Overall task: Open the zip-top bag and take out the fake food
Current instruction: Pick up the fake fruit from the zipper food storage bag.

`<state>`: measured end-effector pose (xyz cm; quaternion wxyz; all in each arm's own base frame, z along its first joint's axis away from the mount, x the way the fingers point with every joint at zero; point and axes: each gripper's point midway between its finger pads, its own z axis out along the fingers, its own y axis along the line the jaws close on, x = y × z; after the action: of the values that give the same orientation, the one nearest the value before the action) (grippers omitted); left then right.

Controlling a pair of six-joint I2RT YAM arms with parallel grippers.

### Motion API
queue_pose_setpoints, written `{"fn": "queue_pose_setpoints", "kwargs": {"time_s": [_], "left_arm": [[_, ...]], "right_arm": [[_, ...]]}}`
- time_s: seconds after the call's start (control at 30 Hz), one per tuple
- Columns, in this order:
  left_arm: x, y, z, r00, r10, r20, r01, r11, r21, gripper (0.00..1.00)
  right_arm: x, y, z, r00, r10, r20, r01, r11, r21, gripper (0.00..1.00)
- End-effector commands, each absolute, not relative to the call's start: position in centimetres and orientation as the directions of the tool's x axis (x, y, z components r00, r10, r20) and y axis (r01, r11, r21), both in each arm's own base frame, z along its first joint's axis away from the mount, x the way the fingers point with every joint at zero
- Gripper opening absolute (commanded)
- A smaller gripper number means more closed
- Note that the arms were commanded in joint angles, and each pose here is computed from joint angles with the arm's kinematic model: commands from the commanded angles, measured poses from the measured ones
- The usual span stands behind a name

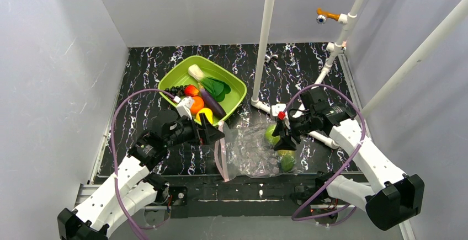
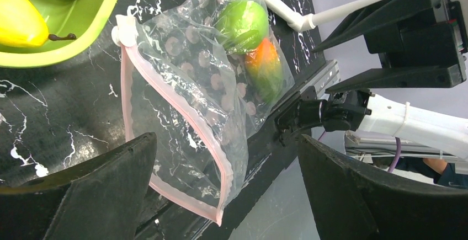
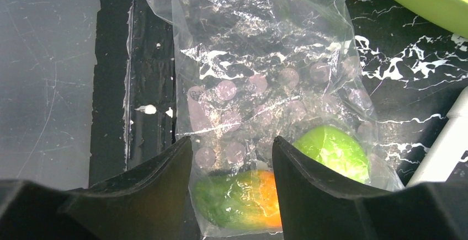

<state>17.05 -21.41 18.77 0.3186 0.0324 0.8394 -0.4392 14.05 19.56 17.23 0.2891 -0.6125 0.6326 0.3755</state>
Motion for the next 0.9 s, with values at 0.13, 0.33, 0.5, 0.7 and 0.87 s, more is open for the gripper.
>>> {"fn": "queue_pose_setpoints", "kwargs": {"time_s": [0.13,0.33,0.5,0.7,0.87], "left_arm": [[15.8,-22.0,18.1,-0.807,-0.158,-0.569,0.362,0.629,-0.688,0.98],[14.9,-22.6,16.9,-0.822,-0.093,-0.562,0.373,0.658,-0.654,0.95],[14.7,-20.4,15.8,-0.805,-0.090,-0.587,0.345,0.733,-0.586,0.83],[13.8,-18.6,13.3,-0.846,-0.058,-0.530,0.278,0.800,-0.532,0.57],[13.4,-19.8,12.4,-0.875,-0.015,-0.483,0.293,0.778,-0.555,0.42]], "right_arm": [[14.0,19.9,17.6,-0.052,-0.516,-0.855,-0.994,-0.057,0.095,0.63],[13.9,19.8,17.4,-0.056,-0.514,-0.856,-0.994,-0.054,0.097,0.63],[14.1,19.8,17.1,-0.058,-0.516,-0.855,-0.994,-0.045,0.095,0.63],[15.8,19.7,16.5,-0.116,-0.535,-0.837,-0.993,0.051,0.105,0.63],[17.6,19.1,15.4,-0.132,-0.574,-0.808,-0.989,0.136,0.065,0.63]]}}
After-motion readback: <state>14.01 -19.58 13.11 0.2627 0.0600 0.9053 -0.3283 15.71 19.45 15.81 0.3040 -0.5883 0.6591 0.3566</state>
